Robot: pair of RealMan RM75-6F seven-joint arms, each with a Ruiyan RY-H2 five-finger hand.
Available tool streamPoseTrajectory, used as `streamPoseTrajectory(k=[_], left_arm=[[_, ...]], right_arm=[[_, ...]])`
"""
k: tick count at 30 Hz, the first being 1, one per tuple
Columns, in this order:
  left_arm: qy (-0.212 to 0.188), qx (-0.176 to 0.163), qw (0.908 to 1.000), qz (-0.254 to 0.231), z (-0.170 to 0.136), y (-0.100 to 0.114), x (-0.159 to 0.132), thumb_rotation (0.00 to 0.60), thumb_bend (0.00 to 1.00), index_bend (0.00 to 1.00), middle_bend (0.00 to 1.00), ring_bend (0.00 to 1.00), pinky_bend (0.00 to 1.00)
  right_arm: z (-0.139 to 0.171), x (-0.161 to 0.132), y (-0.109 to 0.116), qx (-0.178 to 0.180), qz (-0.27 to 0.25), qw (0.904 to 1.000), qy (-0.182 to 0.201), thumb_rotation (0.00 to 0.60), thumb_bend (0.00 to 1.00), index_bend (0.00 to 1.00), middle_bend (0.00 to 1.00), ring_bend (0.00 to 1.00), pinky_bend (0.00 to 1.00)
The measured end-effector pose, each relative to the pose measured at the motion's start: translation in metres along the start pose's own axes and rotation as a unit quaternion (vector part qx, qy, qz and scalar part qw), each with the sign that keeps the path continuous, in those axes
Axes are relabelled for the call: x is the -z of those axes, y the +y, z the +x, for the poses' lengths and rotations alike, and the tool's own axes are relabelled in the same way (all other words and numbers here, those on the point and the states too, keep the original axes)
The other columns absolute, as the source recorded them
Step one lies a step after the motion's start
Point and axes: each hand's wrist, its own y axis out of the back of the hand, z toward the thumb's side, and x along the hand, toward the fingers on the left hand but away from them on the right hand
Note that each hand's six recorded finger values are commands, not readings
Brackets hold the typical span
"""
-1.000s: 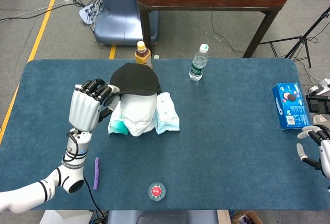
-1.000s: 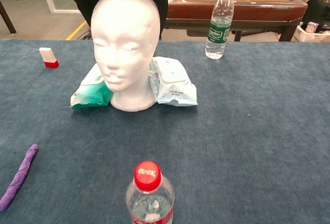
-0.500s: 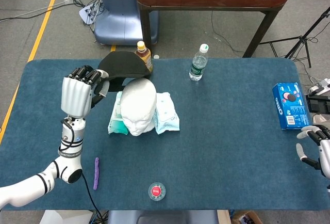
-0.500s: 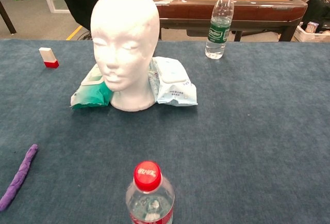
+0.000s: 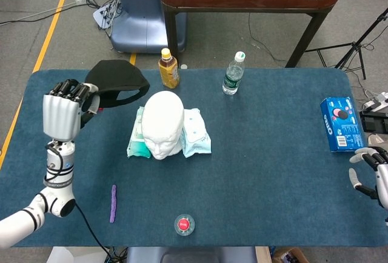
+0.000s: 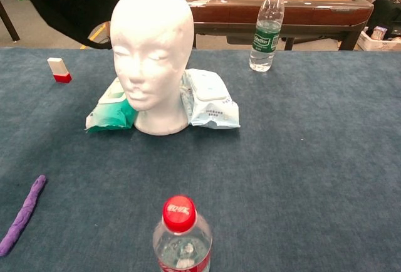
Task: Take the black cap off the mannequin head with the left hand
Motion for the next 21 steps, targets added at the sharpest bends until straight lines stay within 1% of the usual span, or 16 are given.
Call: streamPoseTrajectory(k=[4,12,16,21], left_arm=[[-0.009,0.002,0.9999,0.014,-0.018,0.009,0.015,0.6,0.5,0.64,0.68,0.47,0.6],[-0.047,-0.009,0.9988,-0.005,-0.051,0.026,0.023,0.6,0.5,0.64,0.68,0.47,0.6],[-0.064,-0.006,0.9979,-0.004,-0.062,0.027,0.03,0.6,0.5,0.64,0.68,0.47,0.6],[-0.079,0.004,0.9969,-0.003,-0.075,0.021,0.04,0.6,0.5,0.64,0.68,0.48,0.6]], right_arm=[[0.0,-0.001,-0.002,-0.002,0.004,1.0,0.0,0.6,0.41,0.47,0.35,0.23,0.33],[-0.002,-0.003,-0.004,-0.004,0.008,1.0,-0.002,0.6,0.41,0.47,0.35,0.23,0.33],[-0.002,-0.003,-0.004,-0.004,0.009,1.0,-0.002,0.6,0.41,0.47,0.35,0.23,0.33],[-0.002,-0.003,-0.005,-0.004,0.01,0.9999,-0.003,0.6,0.41,0.47,0.35,0.23,0.33]])
